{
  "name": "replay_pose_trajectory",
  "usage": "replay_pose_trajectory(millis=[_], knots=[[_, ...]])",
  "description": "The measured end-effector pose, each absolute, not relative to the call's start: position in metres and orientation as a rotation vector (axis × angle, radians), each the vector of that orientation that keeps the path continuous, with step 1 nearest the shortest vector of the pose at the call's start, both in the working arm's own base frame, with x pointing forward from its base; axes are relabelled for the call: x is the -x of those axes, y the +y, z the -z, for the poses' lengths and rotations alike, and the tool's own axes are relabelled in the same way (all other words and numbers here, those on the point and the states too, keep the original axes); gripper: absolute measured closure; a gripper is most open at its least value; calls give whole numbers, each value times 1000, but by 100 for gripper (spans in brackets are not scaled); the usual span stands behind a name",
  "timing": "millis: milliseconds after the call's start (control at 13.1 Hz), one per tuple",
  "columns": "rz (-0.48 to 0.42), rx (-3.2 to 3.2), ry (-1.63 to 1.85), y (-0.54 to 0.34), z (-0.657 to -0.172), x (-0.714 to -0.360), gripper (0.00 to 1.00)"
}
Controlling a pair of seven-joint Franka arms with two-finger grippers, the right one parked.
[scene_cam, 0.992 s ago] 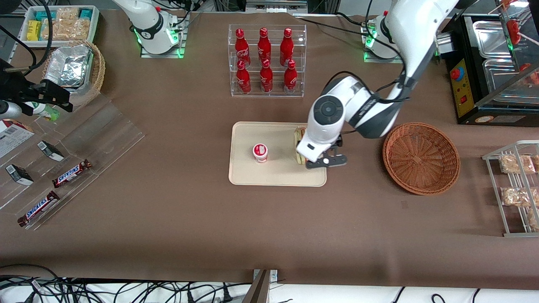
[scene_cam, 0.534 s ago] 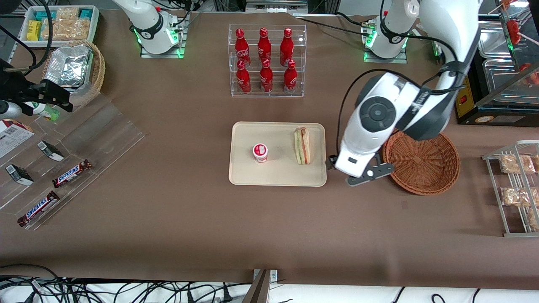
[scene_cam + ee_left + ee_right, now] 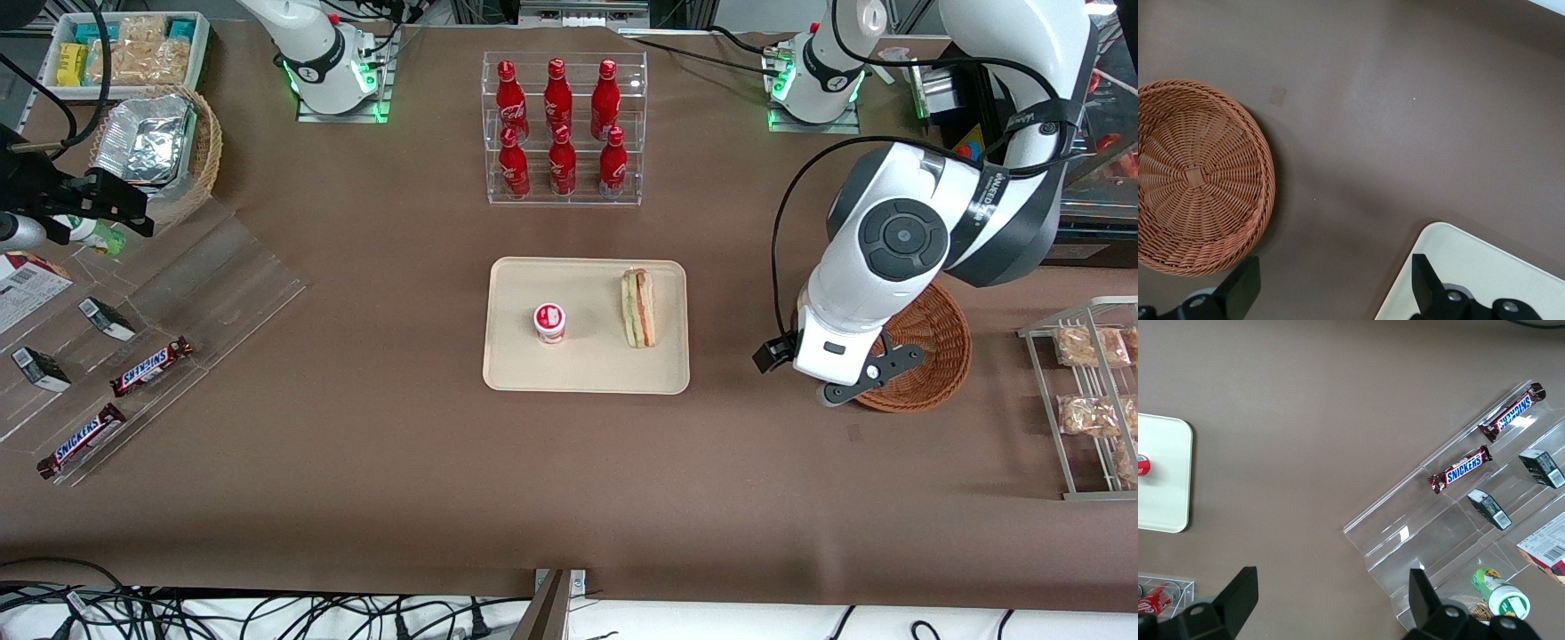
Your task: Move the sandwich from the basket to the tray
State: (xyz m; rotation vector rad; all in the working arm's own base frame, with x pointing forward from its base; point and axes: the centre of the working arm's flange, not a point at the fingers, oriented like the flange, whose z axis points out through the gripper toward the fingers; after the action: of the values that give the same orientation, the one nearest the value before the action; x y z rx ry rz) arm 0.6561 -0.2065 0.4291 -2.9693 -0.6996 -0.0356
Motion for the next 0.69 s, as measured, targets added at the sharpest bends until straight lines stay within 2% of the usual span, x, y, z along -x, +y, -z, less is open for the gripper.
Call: replay_pose_trajectory(millis=[305, 687], knots=[[-32, 3017, -606, -175, -450, -655, 0], [-152, 3046, -327, -93, -516, -630, 0]])
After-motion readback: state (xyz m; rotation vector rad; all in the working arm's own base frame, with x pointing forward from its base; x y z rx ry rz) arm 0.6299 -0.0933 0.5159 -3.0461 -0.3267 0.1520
